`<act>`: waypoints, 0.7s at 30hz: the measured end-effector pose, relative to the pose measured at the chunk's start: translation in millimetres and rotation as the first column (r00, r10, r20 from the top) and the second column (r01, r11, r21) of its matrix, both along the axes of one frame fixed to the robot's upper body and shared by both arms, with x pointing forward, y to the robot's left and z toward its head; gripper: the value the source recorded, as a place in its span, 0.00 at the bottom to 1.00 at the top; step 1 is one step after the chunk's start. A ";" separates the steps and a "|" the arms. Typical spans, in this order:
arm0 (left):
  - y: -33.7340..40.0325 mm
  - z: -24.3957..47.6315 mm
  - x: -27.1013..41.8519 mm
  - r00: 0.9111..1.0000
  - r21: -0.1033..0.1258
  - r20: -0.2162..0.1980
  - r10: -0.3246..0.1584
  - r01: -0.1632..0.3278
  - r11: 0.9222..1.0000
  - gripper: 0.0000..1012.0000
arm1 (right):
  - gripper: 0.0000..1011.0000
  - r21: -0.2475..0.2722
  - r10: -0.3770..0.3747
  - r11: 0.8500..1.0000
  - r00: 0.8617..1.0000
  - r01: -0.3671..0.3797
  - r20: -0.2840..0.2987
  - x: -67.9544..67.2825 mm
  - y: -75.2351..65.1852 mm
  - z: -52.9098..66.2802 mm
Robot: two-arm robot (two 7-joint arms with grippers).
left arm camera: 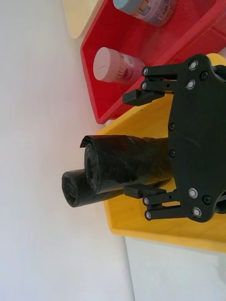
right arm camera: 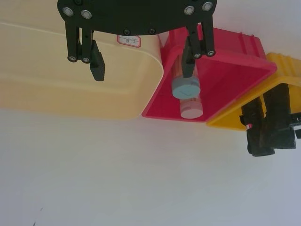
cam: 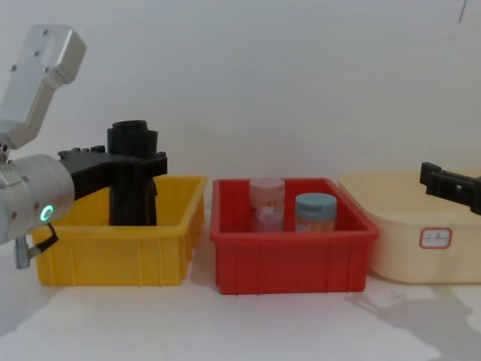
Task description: Pick up the garbage bag with the one hand and transfer it to the other hand.
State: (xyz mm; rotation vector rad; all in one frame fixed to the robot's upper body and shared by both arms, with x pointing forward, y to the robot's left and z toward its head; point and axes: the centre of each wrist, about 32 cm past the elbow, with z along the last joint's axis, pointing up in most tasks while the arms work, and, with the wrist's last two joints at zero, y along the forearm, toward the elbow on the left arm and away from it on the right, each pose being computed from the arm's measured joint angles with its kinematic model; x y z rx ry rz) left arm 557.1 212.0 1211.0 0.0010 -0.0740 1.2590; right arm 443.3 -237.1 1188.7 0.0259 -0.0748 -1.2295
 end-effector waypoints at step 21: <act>11.0 5.5 -11.5 1.000 -0.008 0.009 0.026 -0.026 1.000 0.99 | 0.99 0.000 0.000 1.000 1.000 0.000 0.000 0.0 0.0 0.0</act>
